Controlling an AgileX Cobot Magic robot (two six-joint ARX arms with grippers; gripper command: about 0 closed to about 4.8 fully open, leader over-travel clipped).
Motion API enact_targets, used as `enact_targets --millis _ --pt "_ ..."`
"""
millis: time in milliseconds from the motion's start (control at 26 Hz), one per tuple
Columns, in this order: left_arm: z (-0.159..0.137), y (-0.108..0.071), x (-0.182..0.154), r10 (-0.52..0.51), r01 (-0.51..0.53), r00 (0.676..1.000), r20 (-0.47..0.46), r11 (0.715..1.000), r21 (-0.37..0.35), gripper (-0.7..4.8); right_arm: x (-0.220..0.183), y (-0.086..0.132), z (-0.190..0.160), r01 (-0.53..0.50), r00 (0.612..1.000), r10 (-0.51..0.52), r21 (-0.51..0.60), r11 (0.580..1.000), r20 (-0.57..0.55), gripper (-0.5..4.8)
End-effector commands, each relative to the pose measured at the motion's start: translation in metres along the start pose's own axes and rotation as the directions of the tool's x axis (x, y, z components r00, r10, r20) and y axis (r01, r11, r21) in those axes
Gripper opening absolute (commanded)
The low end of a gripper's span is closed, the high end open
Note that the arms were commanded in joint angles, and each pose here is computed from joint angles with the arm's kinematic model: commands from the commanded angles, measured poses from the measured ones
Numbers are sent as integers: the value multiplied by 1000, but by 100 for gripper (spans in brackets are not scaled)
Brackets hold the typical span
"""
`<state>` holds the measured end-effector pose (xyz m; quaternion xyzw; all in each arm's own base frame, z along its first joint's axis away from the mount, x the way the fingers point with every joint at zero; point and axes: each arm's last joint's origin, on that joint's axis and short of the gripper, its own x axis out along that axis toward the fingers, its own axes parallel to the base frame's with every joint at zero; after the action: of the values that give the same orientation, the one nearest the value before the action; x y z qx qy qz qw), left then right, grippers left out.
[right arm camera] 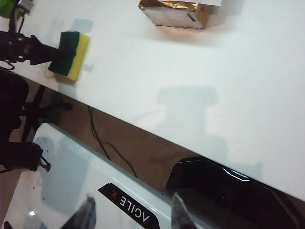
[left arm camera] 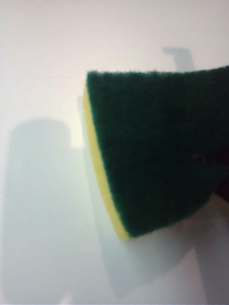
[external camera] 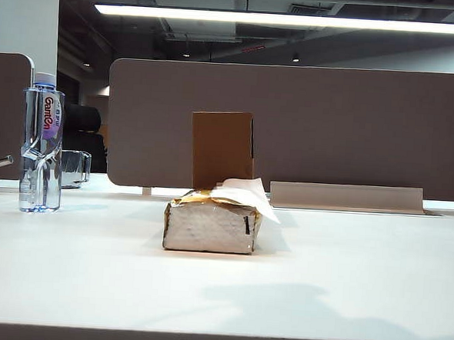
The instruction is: Move the sponge from right to left to wipe the table, avoiding obstacles on the table, and finally reaching the bottle of mineral water.
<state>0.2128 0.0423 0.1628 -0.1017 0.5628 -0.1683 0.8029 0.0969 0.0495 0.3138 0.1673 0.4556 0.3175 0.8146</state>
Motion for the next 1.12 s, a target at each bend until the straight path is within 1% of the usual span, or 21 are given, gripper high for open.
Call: enact_targets --millis 38,192,269,500,577,654,847,1116 --pt "4 2 0 16 -18 999 44 999 31 -6 -1 2 2 -38 999 38 -18 999 12 207" --pt "11 4 0 34 -38 994 107 998 44 -6 -1 2 2 -37 999 38 -18 999 13 206" --pt "17 6 1 46 -50 986 160 998 23 -6 -1 2 2 -37 999 37 -13 999 13 206" --pt "22 19 22 56 -57 988 142 998 3 -6 -1 2 2 -41 999 41 -10 999 12 206" --pt "26 26 34 59 -59 987 149 998 -5 -6 -1 3 2 -58 998 58 -3 998 6 206" --pt "27 29 38 60 -59 986 154 998 -15 -6 -1 3 2 -59 998 59 8 998 6 206" --pt "37 34 41 64 -64 982 176 998 -6 -6 -1 3 3 -60 998 60 18 998 10 206" --pt "66 42 39 77 -82 973 218 997 12 -6 -1 4 4 -65 998 64 27 998 23 206"
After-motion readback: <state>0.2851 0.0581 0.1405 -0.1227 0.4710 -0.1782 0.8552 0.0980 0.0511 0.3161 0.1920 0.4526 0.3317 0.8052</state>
